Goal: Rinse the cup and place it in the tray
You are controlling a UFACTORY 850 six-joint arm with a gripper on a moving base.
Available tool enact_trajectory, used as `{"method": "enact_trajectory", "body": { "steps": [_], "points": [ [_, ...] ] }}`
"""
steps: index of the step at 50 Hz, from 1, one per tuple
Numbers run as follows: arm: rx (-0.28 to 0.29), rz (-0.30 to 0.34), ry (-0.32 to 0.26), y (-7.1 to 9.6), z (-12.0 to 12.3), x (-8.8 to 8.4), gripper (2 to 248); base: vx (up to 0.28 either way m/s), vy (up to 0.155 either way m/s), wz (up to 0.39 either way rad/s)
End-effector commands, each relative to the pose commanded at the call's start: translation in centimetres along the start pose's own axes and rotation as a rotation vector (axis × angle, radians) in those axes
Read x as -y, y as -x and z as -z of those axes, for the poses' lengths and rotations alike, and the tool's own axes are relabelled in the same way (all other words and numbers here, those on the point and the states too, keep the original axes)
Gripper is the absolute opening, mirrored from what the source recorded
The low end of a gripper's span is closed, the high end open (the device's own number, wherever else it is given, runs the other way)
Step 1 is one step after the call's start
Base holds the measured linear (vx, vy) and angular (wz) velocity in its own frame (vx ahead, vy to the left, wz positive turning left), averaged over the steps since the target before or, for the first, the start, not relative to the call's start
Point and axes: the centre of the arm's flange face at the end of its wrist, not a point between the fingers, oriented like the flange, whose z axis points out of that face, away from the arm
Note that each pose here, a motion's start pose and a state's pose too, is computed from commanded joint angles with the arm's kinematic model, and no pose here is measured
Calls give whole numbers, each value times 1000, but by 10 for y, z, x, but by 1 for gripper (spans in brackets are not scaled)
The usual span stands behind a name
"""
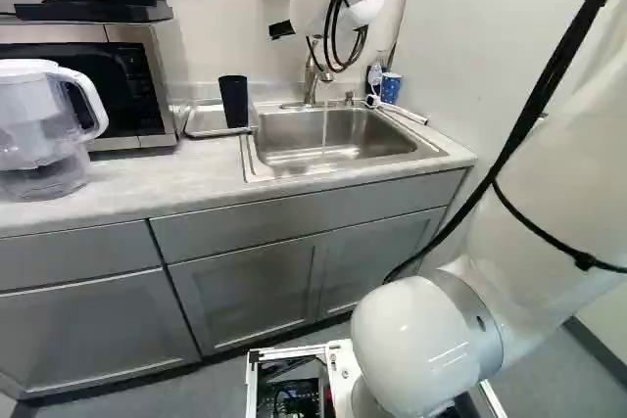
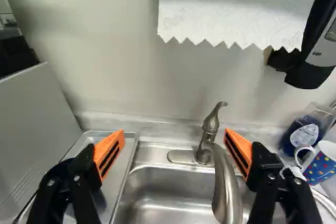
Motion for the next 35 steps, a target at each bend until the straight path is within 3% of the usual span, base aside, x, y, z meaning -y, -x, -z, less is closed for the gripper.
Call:
{"method": "enact_trajectory", "body": {
  "steps": [35],
  "points": [
    [-9,-5,25,-18,-66,-19,247,0,0,0]
  ]
}}
